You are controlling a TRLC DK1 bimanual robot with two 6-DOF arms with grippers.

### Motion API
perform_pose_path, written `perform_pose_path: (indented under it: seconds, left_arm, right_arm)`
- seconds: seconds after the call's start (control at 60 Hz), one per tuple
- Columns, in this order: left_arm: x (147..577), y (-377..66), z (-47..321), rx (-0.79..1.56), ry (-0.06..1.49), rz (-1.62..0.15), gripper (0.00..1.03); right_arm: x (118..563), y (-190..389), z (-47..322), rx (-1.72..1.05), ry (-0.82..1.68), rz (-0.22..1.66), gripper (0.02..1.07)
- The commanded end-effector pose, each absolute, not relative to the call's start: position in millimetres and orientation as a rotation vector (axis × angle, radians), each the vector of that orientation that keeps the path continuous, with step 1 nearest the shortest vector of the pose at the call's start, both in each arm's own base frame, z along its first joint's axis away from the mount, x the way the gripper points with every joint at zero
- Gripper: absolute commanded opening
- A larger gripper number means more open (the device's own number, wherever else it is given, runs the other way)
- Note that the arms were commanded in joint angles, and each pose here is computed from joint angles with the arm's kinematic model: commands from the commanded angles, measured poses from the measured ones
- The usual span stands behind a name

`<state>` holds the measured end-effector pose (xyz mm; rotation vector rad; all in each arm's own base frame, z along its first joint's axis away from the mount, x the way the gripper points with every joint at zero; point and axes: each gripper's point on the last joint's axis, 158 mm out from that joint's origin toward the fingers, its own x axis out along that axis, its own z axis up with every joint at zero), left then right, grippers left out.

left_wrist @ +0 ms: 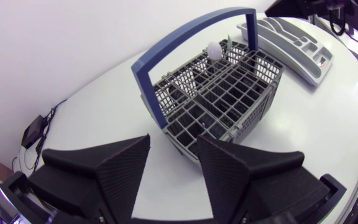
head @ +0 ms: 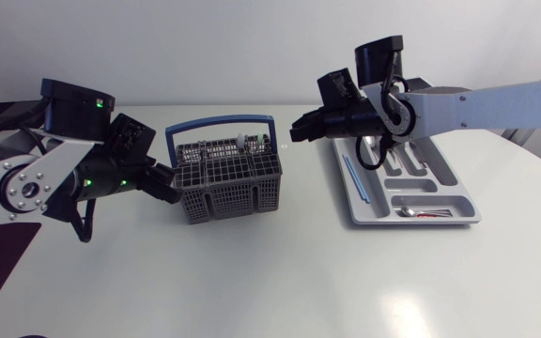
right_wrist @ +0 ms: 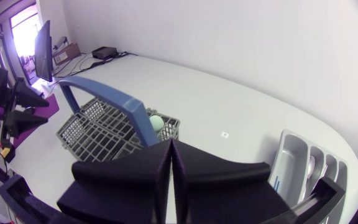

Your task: Unload the cutlery basket into the drawer organizer.

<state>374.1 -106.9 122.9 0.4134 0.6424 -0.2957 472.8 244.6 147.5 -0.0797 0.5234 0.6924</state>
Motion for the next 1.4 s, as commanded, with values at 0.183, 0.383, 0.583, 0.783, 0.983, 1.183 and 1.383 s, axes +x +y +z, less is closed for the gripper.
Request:
perform_pose_path:
  seconds: [0.183, 0.383, 0.583, 0.783, 0.983, 1.183, 1.383]
  left_arm:
    - [353, -97, 103, 0.453, 0.708, -0.302, 0.84]
    - [341, -95, 85, 0.468, 0.757, -0.317, 0.84]
    - [334, -96, 71, 0.478, 0.792, -0.343, 0.84]
    - [330, -87, 53, 0.493, 0.843, -0.337, 0.83]
    - [330, -85, 45, 0.495, 0.867, -0.343, 0.84]
    - [342, -82, 33, 0.488, 0.891, -0.328, 0.84]
    - [357, -64, 35, 0.478, 0.879, -0.286, 0.84]
  right_arm:
    - [491, 267, 155, -0.039, 0.496, 0.773, 0.53]
    - [481, 273, 161, -0.059, 0.476, 0.836, 0.56]
    - [505, 263, 153, -0.059, 0.474, 0.787, 0.56]
    - [492, 270, 159, -0.052, 0.469, 0.869, 0.56]
    - [518, 269, 145, -0.074, 0.477, 0.804, 0.56]
    - [514, 294, 135, -0.088, 0.518, 0.895, 0.56]
    - [468, 295, 127, -0.121, 0.562, 1.001, 0.56]
